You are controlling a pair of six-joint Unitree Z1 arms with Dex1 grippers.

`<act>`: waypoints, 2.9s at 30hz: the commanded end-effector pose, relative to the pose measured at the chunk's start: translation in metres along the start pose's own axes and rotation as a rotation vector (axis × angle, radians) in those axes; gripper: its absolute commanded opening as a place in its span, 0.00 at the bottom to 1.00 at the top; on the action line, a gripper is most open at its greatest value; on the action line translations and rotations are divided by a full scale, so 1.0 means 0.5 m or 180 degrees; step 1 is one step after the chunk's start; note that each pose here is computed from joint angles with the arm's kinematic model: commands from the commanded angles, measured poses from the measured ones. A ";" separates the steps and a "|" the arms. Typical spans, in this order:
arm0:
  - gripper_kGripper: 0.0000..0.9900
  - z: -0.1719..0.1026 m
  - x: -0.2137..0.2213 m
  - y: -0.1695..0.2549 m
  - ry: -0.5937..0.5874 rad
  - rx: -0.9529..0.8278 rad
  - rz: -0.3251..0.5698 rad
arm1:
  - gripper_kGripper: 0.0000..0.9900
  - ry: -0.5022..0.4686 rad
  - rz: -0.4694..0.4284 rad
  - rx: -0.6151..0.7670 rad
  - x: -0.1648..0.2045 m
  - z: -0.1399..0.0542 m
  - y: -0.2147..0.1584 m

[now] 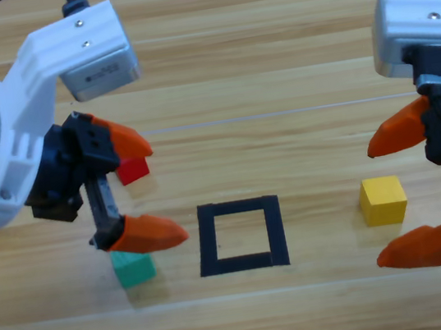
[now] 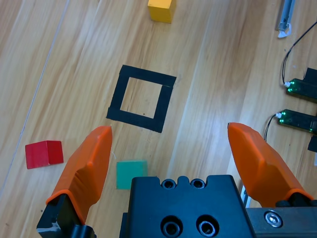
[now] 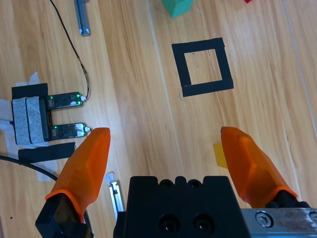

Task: Stack the blocks in the rectangular block: red at the bottom, yellow in the middle, green on top

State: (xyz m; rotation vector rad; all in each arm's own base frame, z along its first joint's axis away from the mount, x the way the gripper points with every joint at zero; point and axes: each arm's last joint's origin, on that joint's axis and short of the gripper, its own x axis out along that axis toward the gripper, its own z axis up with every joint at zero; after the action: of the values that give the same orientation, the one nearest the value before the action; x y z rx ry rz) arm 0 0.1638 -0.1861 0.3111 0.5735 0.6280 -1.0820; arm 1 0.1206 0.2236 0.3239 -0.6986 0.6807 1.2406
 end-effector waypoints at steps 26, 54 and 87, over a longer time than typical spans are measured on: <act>0.98 0.055 -0.022 0.184 0.0007 -0.3331 0.1661 | 0.99 0.0078 -0.1938 0.2649 0.077 -0.020 -0.114; 0.98 0.018 0.334 0.376 0.1689 -0.5218 0.2173 | 1.00 0.1360 -0.1634 0.4019 0.331 -0.071 -0.232; 0.85 -0.070 0.432 0.449 0.1918 -0.5375 0.2122 | 0.00 0.1485 -0.1539 0.4146 0.332 -0.094 -0.228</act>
State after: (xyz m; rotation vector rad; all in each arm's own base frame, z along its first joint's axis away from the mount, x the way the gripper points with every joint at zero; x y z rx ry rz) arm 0 0.4291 -0.2143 0.1870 -0.4472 1.4072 0.4537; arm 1 0.2583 0.2804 0.1843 0.0143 1.3531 0.0562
